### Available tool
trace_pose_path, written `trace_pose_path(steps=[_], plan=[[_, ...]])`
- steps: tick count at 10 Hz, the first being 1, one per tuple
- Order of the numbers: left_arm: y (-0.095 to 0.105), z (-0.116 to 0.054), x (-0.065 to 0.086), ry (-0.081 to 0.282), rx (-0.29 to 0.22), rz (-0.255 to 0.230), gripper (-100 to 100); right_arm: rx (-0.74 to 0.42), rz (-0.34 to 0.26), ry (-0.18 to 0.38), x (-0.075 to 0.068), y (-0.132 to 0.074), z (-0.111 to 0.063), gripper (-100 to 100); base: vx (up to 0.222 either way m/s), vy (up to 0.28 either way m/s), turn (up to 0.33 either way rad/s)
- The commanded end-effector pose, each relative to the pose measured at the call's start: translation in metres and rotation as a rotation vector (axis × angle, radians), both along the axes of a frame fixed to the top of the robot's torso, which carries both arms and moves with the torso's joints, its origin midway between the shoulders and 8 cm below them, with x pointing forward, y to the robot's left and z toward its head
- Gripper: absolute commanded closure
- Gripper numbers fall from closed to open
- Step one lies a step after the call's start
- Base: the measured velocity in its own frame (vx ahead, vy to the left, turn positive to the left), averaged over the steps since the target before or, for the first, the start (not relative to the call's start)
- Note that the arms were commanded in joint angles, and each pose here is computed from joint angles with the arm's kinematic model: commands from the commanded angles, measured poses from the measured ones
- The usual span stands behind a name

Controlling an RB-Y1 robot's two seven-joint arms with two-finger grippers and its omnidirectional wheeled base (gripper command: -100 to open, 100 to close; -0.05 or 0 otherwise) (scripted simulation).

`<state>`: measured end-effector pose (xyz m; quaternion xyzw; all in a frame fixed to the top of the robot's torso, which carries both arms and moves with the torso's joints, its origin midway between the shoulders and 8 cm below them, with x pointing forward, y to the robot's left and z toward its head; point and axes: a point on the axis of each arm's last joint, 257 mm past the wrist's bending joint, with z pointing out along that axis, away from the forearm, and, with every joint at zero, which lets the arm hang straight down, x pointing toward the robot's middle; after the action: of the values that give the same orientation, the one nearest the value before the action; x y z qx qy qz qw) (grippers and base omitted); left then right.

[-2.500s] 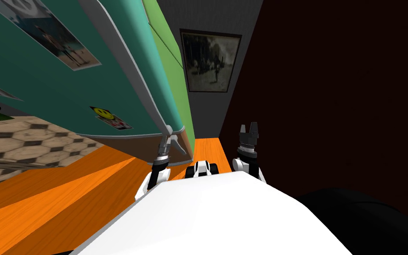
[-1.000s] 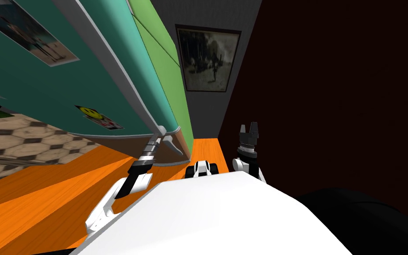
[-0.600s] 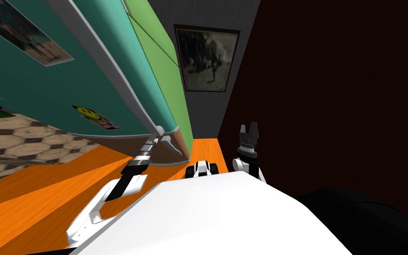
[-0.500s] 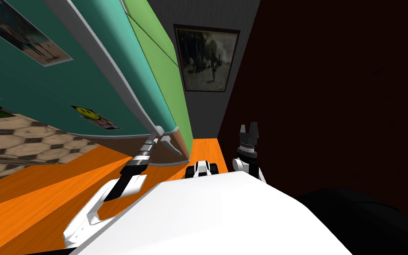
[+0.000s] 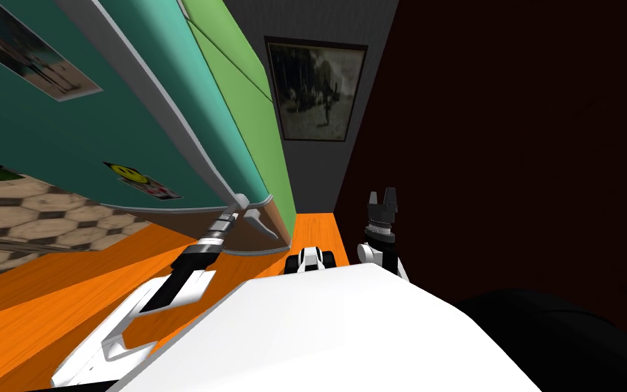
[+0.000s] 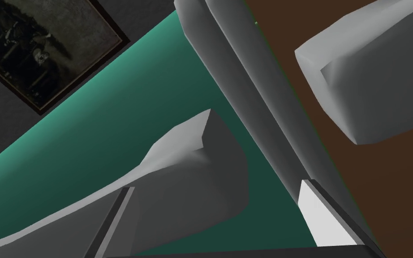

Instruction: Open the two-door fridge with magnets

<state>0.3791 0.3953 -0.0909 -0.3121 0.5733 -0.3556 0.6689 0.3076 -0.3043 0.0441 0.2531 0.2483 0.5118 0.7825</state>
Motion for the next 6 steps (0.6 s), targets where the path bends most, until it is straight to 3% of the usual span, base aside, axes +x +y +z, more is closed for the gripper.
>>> trace_pose_path(steps=[1, 6], plan=[[0.010, 0.003, 0.000, 0.052, 0.046, 0.022, -100, 0.000, 0.000, 0.000, 0.000, 0.000, 0.000, 0, 0.005, -0.056, 0.016], [0.023, 0.009, -0.001, 0.126, 0.115, 0.055, -100, 0.000, 0.000, 0.000, 0.000, 0.000, 0.000, 0, 0.006, -0.041, 0.009]])
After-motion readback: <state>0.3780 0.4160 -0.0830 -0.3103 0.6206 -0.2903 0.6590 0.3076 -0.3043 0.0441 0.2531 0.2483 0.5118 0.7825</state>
